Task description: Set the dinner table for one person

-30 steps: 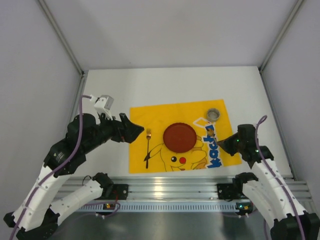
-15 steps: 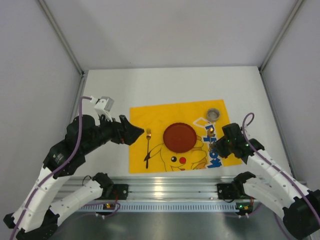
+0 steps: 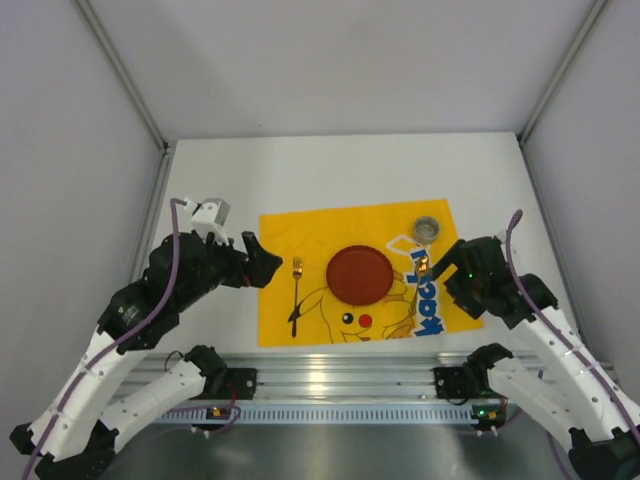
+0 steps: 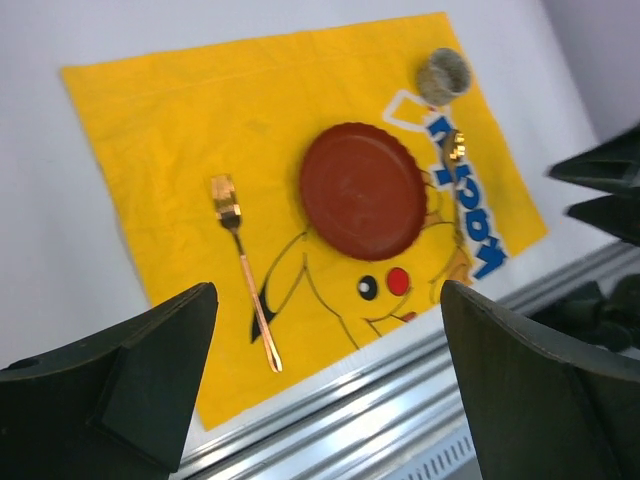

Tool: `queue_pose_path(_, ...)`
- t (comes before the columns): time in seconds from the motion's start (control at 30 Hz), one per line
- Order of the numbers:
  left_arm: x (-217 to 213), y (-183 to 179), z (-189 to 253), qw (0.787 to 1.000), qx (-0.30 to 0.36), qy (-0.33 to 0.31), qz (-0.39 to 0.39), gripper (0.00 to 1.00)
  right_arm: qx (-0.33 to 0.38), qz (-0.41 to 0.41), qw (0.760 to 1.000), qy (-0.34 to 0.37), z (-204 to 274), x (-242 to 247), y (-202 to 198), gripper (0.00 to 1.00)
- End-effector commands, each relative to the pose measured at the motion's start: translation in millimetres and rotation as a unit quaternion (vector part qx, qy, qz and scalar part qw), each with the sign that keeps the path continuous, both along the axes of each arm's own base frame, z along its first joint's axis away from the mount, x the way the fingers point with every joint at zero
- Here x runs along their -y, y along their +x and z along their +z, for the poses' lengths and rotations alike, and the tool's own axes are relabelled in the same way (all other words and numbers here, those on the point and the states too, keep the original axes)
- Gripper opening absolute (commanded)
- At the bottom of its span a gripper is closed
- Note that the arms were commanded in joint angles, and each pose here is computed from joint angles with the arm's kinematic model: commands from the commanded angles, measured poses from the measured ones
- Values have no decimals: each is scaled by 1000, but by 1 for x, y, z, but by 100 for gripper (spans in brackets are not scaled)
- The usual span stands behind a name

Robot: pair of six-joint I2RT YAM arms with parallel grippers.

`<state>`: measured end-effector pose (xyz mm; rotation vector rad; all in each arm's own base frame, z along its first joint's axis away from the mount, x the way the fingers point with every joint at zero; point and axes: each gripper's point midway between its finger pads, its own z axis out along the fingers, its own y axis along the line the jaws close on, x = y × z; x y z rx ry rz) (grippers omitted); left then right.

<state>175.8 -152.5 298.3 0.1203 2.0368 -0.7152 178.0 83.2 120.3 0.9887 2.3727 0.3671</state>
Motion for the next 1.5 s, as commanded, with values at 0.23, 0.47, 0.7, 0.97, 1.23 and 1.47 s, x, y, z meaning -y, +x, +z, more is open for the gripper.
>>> queue_pose_path(0.23,-58,91,-124,957,47,224,178,99,215,160,961,-70,161,-3,23,100)
queue_pose_path(0.47,-88,137,-159,942,112,236,210,99,279,159,945,-63,151,-7,33,100)
queue_pose_path(0.7,-119,186,-226,950,65,212,219,99,251,194,945,-86,106,-17,49,100)
queue_pose_path(0.97,-124,225,-232,956,71,185,214,98,232,245,941,-26,70,-36,23,100)
queue_pose_path(1.23,-150,220,-213,946,103,170,258,99,352,351,867,-43,107,-40,-17,100)
queue_pose_path(1.47,-157,221,-207,940,126,171,266,98,366,355,859,-42,122,-36,-30,100)
